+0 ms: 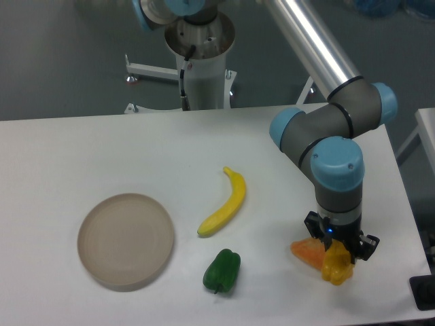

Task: Place the yellow pepper on the plate
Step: 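Lift the yellow pepper with the gripper off the orange object, then carry the held yellow pepper across the table over the beige plate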

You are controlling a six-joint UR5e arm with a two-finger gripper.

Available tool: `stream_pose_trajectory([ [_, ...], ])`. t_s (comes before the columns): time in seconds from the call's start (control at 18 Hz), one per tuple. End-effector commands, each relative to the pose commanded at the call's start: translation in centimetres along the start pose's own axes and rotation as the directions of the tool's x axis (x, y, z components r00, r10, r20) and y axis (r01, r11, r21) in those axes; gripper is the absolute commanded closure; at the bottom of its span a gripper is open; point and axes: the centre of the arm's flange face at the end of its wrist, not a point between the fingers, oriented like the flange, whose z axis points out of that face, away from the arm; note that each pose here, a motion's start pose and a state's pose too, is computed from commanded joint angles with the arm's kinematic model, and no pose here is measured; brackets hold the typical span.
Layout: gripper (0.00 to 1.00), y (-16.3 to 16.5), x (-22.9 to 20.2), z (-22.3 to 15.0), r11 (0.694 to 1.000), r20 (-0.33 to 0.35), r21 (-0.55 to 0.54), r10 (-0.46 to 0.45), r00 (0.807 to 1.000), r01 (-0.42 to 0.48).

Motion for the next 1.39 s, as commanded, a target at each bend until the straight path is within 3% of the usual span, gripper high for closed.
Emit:
stream_pose_trajectory([
  [0.28, 0.43, -0.4, 0.4, -0.7, 1.000, 0.004, 0.001, 0.001, 1.000, -0.001],
  [0.56, 0.43, -0.2, 2.7, -4.1, 1.000, -0.003, 0.002, 0.013, 1.000, -0.013],
  [0.94, 0.43, 1.5, 9.3, -9.0, 0.999, -0.086, -0.030, 0.024, 0.996, -0.027],
  [1.17, 0.43, 0.1, 15.3, -10.4, 0.997, -0.159, -0.067, -0.043, 0.986, 0.033],
  [1.39, 0.43, -4.7, 20.8, -11.4, 0.983, -0.162, -0.075, -0.177, 0.971, 0.167],
])
